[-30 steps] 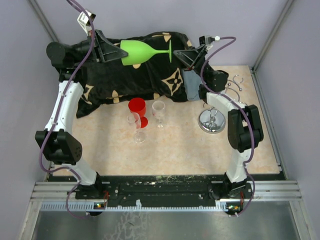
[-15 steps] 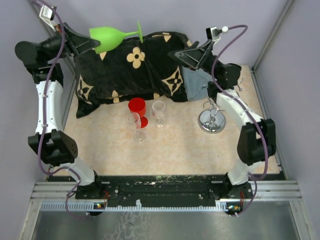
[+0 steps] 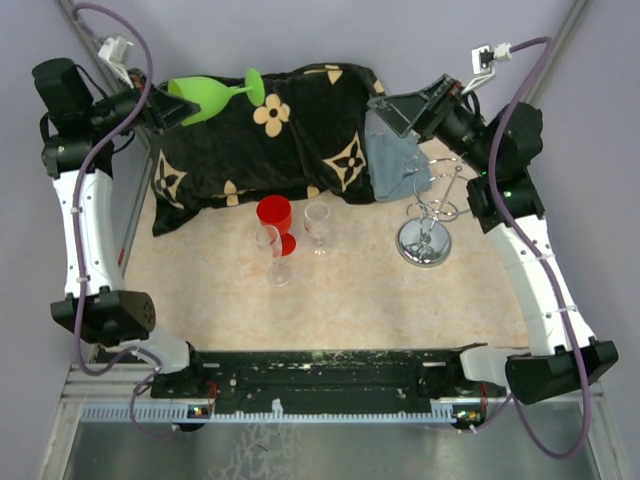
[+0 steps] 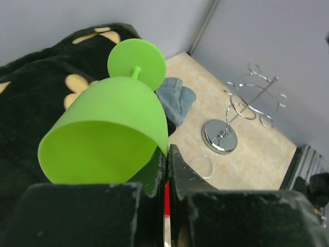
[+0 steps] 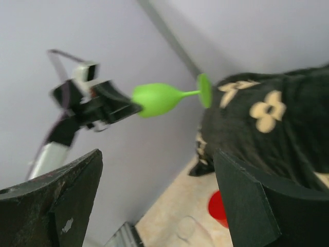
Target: Take the wine glass off the wine glass rack
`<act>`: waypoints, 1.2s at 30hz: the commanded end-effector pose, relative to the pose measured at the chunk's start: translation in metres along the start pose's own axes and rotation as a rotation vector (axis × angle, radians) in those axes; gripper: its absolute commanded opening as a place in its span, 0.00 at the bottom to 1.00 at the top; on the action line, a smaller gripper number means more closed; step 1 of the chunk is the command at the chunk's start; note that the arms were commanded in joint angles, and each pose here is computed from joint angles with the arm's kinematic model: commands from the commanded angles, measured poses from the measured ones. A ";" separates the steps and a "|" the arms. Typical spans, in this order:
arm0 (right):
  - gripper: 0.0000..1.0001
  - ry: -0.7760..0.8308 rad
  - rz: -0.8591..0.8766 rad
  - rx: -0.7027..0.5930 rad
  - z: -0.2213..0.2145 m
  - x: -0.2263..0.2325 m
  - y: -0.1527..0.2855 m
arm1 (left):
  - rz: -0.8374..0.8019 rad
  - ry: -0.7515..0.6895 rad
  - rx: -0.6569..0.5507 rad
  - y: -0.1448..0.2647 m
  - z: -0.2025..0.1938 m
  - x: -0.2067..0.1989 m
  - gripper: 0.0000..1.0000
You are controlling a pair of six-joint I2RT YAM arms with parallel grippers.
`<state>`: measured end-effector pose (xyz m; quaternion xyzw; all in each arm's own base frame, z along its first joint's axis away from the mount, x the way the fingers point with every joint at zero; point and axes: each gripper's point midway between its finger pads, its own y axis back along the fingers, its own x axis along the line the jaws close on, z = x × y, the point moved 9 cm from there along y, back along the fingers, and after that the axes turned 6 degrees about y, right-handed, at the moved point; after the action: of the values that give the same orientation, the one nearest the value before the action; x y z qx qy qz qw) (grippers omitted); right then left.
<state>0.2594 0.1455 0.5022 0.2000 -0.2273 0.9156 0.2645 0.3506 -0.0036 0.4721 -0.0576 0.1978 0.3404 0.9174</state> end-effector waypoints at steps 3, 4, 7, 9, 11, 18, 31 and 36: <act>0.89 0.174 -0.637 0.055 -0.003 -0.042 0.041 | -0.083 -0.262 0.175 0.001 -0.033 -0.099 0.00; 0.89 0.186 -0.691 0.057 -0.003 -0.046 0.045 | -0.104 -0.267 0.202 -0.002 -0.040 -0.106 0.00; 0.89 0.205 -0.780 0.048 -0.005 -0.051 0.055 | -0.147 -0.264 0.296 -0.012 -0.060 -0.124 0.00; 0.90 0.213 -0.837 0.022 -0.006 -0.053 0.062 | -0.159 -0.271 0.359 -0.016 -0.072 -0.132 0.00; 0.90 0.218 -0.897 0.002 -0.009 -0.056 0.071 | -0.173 -0.290 0.412 -0.019 -0.082 -0.142 0.00; 0.91 0.189 -1.231 -0.030 -0.016 -0.065 0.109 | -0.249 -0.365 0.648 -0.033 -0.130 -0.185 0.00; 0.92 0.204 -1.356 -0.100 -0.016 -0.049 0.142 | -0.090 -0.642 1.010 -0.077 -0.192 -0.182 0.00; 0.93 0.193 -1.373 -0.113 -0.020 -0.045 0.152 | -0.091 -0.674 1.106 -0.084 -0.215 -0.177 0.00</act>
<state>0.2112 0.0301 0.4136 0.2083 -0.0530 0.5607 0.7997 0.2137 -0.2272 0.3546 0.4826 0.0687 0.1486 0.8604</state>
